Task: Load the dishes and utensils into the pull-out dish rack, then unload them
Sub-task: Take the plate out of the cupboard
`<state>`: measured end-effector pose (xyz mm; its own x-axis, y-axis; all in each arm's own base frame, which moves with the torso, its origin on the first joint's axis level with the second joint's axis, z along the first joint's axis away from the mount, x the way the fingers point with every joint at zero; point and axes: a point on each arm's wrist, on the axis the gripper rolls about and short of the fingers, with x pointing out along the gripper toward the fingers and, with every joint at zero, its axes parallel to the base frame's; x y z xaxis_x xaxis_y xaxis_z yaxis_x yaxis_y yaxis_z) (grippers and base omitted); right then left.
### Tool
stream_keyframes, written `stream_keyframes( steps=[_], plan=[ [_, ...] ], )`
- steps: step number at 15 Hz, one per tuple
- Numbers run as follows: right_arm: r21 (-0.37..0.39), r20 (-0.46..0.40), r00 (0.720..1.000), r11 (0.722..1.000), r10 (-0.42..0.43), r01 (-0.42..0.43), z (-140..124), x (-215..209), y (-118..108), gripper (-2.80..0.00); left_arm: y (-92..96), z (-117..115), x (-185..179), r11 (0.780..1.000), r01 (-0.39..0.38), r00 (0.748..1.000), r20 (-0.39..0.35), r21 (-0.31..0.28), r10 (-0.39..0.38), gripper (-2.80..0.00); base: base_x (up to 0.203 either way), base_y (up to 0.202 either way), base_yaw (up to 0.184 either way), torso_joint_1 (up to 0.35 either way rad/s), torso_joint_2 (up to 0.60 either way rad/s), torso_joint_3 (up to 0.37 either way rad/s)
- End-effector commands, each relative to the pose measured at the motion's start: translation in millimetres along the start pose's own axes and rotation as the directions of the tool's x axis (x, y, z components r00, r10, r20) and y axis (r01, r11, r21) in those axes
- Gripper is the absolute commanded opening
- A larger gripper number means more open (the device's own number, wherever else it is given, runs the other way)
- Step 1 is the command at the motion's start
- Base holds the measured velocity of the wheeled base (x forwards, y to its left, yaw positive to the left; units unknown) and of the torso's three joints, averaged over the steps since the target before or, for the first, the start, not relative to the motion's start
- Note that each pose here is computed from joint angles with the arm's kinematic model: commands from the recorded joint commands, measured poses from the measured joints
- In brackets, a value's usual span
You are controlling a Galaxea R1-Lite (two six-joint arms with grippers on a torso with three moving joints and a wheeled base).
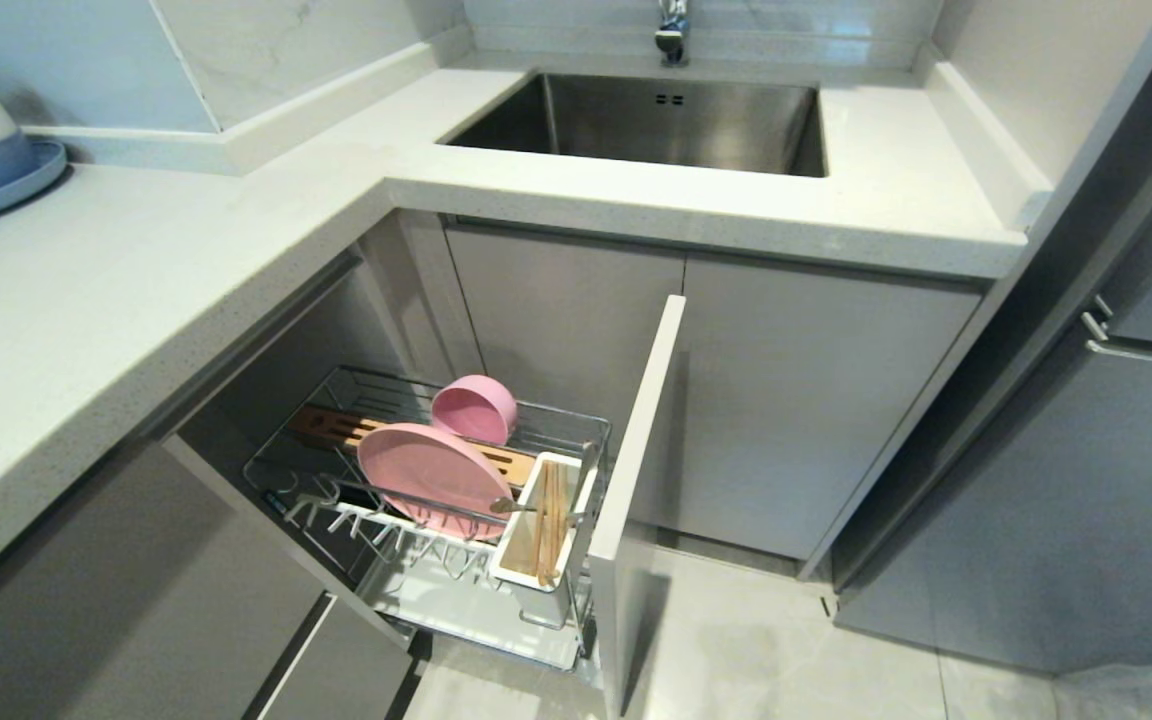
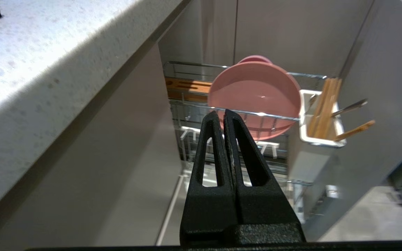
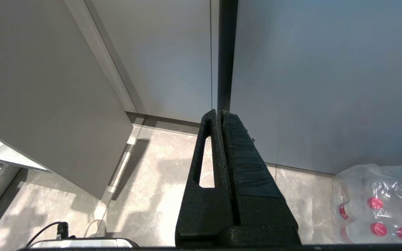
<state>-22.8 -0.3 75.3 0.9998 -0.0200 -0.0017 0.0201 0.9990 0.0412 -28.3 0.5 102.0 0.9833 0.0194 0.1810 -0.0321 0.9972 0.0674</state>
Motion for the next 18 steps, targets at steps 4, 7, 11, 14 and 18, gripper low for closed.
stream_keyframes(
  steps=[4,7,11,14,18],
  plan=[
    [0.000,-0.001,1.000,1.000,0.000,0.000,-0.4,0.1,0.0,-2.80,-2.8,-28.2,0.0,0.999,0.051,0.981,-0.191,0.017,-0.047,-2.80,0.000,0.000,0.000,0.000,0.00,0.000],
    [0.000,-0.001,1.000,1.000,0.000,0.000,-0.4,0.1,0.0,-2.80,-2.7,-27.4,0.3,0.999,0.045,0.983,-0.180,-0.007,-0.046,-2.80,0.000,0.000,0.000,0.000,0.00,0.000],
    [0.000,-0.001,1.000,1.000,0.000,0.000,-0.4,0.1,0.0,-2.80,-2.7,-27.1,0.4,0.998,0.034,0.983,-0.177,-0.055,-0.043,-2.80,0.000,0.000,0.000,0.000,0.00,0.000],
    [0.000,-0.001,1.000,1.000,0.000,0.000,-0.4,0.1,0.0,-2.80,-2.7,-27.1,0.4,0.998,0.035,0.983,-0.177,-0.055,-0.044,-2.80,0.000,0.000,0.000,0.000,0.00,0.000],
    [0.000,-0.001,1.000,1.000,0.000,0.000,-0.4,0.1,0.0,-2.80,-2.7,-27.1,0.4,0.998,0.035,0.983,-0.177,-0.055,-0.044,-2.80,0.000,0.000,0.000,0.000,0.00,0.000]
  ],
)
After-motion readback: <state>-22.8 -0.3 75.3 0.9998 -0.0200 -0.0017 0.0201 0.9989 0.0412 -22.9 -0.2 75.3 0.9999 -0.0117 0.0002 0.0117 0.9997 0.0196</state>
